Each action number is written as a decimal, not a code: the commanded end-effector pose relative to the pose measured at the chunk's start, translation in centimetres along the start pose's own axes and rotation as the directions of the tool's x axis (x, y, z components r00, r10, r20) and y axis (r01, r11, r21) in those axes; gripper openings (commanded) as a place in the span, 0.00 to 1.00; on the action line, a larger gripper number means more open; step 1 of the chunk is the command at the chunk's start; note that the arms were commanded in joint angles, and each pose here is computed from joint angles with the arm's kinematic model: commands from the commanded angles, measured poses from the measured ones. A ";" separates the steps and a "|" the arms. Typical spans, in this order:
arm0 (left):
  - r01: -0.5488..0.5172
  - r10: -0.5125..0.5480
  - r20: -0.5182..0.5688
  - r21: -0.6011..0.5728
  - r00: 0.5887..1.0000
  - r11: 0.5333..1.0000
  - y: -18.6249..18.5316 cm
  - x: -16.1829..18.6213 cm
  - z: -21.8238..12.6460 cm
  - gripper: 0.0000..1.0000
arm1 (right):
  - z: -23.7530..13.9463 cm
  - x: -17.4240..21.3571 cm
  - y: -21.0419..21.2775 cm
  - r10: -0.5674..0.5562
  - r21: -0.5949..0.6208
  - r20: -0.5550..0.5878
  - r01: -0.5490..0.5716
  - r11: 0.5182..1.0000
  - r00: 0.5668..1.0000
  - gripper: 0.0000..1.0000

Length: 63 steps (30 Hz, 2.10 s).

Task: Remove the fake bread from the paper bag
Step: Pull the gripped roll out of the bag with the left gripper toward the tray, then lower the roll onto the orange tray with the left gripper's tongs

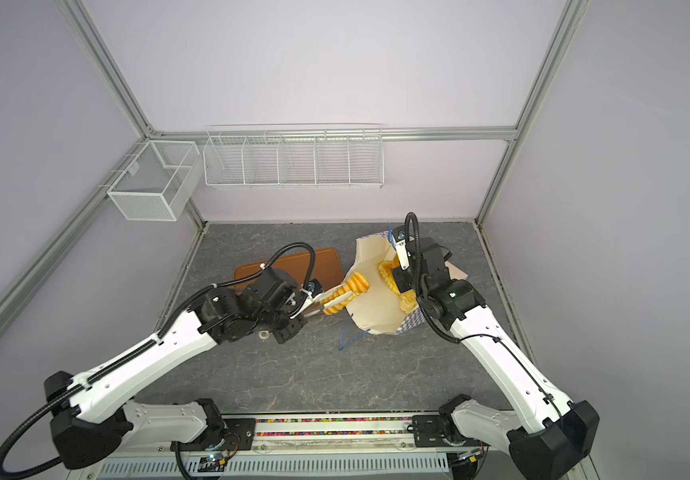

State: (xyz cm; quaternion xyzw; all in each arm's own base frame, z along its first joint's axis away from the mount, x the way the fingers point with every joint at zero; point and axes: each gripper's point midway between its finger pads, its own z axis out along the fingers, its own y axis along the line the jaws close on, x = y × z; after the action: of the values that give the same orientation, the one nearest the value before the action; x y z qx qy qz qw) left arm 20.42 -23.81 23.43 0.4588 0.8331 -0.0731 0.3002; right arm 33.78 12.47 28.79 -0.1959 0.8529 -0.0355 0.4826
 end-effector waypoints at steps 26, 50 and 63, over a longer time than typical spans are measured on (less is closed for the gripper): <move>0.919 -0.919 -0.032 0.060 0.393 0.391 11.9 -7.6 15.0 0.10 | 0.2 1.2 0.5 0.043 -0.094 0.012 -0.042 0.995 0.999 0.07; 0.935 -0.918 -0.202 -0.024 0.342 0.354 11.4 -5.2 20.7 0.40 | 0.8 1.5 0.8 0.041 -0.105 0.002 -0.041 0.994 0.999 0.07; 0.932 -0.918 -0.168 -0.001 0.358 0.363 11.8 -5.9 18.9 0.45 | 0.9 1.4 1.1 0.037 -0.121 -0.002 -0.037 0.992 0.999 0.07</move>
State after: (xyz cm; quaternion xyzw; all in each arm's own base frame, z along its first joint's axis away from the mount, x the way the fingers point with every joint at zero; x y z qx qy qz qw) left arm 40.40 -29.19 10.52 -0.0766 0.9666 -0.2222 0.1020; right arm 33.43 13.10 27.53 -0.2047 0.8537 0.0246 0.4781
